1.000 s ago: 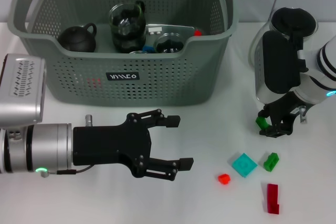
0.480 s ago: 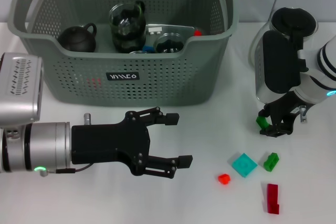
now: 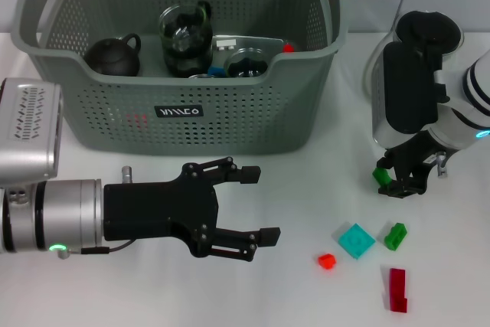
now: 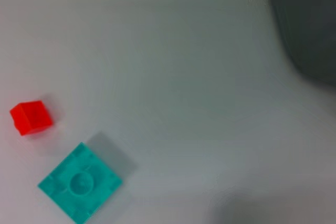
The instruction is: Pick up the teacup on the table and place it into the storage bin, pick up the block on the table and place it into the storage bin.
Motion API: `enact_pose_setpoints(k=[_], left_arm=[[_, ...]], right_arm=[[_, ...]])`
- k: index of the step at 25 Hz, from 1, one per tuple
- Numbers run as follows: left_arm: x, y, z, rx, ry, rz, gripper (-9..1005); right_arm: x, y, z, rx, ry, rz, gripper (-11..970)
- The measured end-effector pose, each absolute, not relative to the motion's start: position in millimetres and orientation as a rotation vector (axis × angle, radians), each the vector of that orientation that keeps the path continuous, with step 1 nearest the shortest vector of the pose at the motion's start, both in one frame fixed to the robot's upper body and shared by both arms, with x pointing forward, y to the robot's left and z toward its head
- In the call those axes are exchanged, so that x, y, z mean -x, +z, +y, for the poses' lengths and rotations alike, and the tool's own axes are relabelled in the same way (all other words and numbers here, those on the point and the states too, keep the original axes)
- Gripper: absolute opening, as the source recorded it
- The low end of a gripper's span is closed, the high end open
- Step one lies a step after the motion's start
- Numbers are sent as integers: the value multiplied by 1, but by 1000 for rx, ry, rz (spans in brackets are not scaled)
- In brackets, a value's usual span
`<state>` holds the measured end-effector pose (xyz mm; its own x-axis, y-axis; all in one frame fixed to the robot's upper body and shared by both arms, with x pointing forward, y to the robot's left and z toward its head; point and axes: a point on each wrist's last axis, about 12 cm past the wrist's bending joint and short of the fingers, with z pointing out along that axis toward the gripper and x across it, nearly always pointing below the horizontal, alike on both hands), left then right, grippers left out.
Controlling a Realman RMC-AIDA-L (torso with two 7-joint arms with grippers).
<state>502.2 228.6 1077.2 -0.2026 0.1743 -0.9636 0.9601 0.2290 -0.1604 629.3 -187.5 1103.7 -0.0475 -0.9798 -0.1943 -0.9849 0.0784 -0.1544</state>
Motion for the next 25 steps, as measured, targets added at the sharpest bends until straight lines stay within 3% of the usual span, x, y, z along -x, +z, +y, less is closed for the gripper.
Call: enact_pose_setpoints(k=[14,25], left_arm=[[-500,1076,231,-1090,-1079,1593,947],[-487,1064,261,-1009,-1011,1690,947]], right_arm=[[-632,1115,-188,1927,49,2113,426],[-613,1173,-161,1876,362,2009,427]])
